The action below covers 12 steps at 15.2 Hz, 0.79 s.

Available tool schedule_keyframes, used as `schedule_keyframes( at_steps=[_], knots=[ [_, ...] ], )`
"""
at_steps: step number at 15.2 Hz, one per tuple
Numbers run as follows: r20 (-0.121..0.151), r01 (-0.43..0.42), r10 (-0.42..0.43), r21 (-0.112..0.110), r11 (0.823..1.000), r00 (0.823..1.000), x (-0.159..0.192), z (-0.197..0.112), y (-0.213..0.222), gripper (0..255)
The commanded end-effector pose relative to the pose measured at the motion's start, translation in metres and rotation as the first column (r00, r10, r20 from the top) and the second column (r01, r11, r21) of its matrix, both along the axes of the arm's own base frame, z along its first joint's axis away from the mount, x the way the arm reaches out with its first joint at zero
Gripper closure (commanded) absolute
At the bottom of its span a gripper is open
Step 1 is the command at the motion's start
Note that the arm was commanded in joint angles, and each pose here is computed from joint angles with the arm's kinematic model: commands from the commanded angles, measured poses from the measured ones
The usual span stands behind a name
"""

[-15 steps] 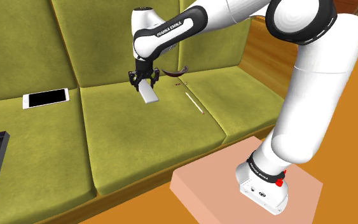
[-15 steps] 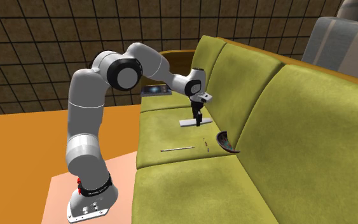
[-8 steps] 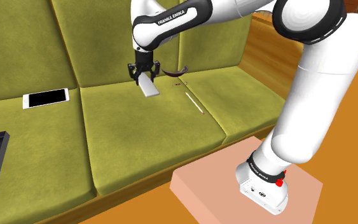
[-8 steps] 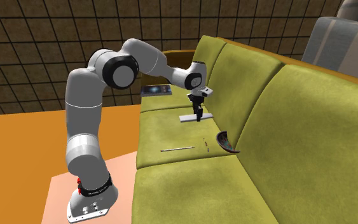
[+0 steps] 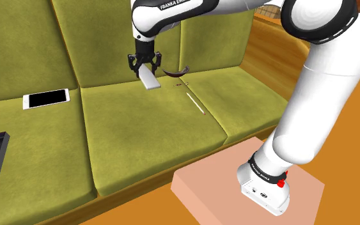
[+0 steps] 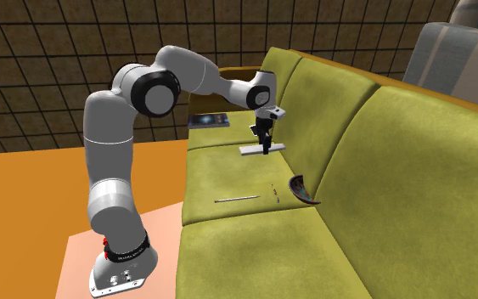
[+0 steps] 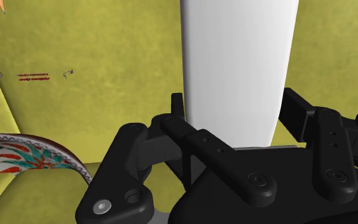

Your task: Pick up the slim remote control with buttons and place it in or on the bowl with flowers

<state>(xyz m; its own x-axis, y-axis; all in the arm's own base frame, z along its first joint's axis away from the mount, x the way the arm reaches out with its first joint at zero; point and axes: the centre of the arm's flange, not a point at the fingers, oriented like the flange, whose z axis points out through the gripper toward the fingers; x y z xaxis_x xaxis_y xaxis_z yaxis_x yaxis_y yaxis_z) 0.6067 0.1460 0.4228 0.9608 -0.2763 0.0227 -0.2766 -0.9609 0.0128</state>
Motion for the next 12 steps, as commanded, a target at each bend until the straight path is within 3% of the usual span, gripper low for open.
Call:
schedule_keyframes(
  at_steps=[1, 8, 12],
  knots=[
    [0.000, 0.000, 0.000, 0.000, 1.000, 1.000, 0.000, 0.010, 0.000, 255],
    [0.000, 0.000, 0.000, 0.000, 1.000, 1.000, 0.000, 0.045, 0.000, 255],
    [0.000, 0.000, 0.000, 0.000, 1.000, 1.000, 0.013, 0.045, -0.051, 255]
  ],
)
